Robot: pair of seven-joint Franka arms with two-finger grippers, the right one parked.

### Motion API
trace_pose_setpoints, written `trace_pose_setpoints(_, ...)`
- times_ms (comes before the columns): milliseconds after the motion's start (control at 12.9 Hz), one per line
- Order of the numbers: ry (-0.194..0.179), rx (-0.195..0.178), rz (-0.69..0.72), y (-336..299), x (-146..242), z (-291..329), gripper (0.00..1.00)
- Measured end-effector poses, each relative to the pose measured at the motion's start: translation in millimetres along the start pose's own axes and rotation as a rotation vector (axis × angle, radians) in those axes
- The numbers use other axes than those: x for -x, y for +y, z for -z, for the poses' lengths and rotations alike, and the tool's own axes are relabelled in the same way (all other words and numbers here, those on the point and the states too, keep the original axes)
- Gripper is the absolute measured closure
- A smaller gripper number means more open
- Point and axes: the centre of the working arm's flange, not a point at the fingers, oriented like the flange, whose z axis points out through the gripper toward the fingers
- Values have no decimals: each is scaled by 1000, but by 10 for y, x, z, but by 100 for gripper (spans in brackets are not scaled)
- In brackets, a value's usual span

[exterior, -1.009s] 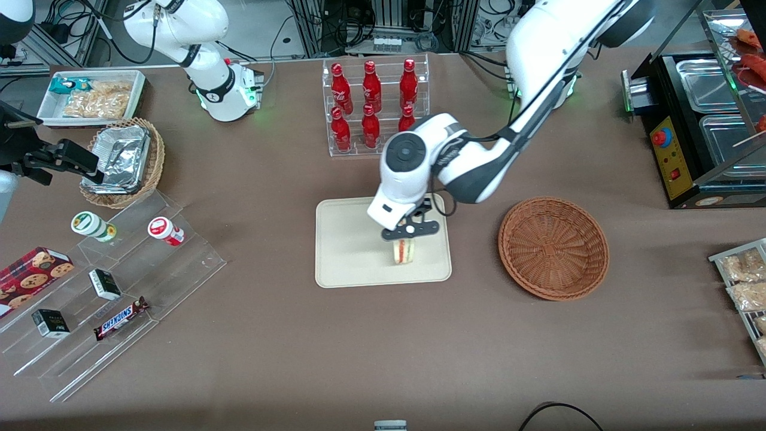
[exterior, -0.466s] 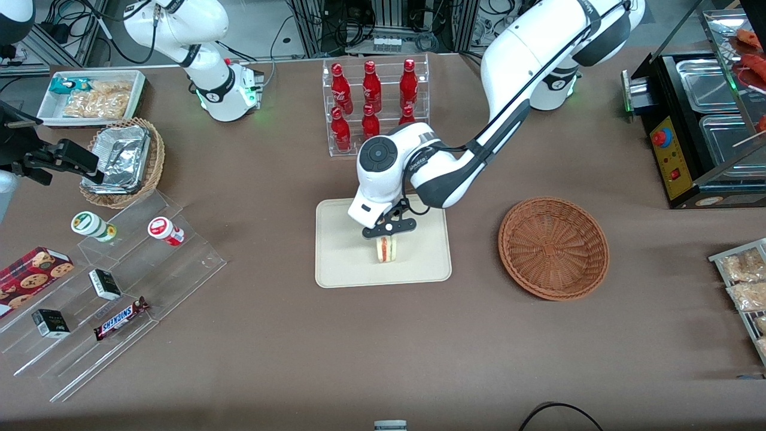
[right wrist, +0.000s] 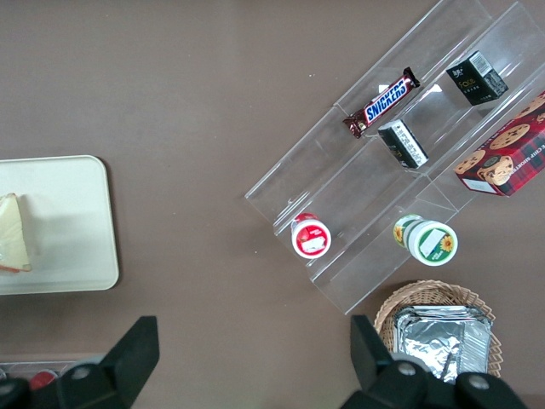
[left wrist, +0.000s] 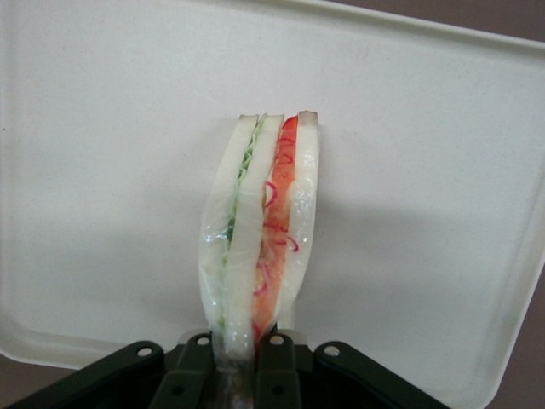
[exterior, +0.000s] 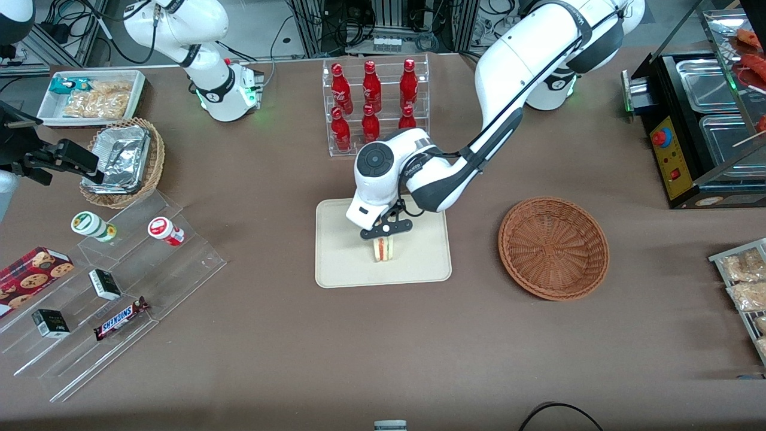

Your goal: Place sandwich from basket to tray

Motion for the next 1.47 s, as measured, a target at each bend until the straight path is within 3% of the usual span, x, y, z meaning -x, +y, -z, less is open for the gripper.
trace_pose_setpoints(233,21,-9,-17,4,1,-43,86)
trace_pose_setpoints(310,27,-10,-21,4,-4,-45,79)
trace_pose_setpoints(621,39,3,4,22,-56,29,38)
trace_pose_setpoints(853,71,15,21,27,-139,373,4)
trace_pose_setpoints(1086,120,-16,31,-77,-148,946,0)
trace_pose_setpoints(1241,137,-74,17,-262,-251,1197,0)
trace_pose_setpoints(1474,76,-142,97,-707,-612,1334,0)
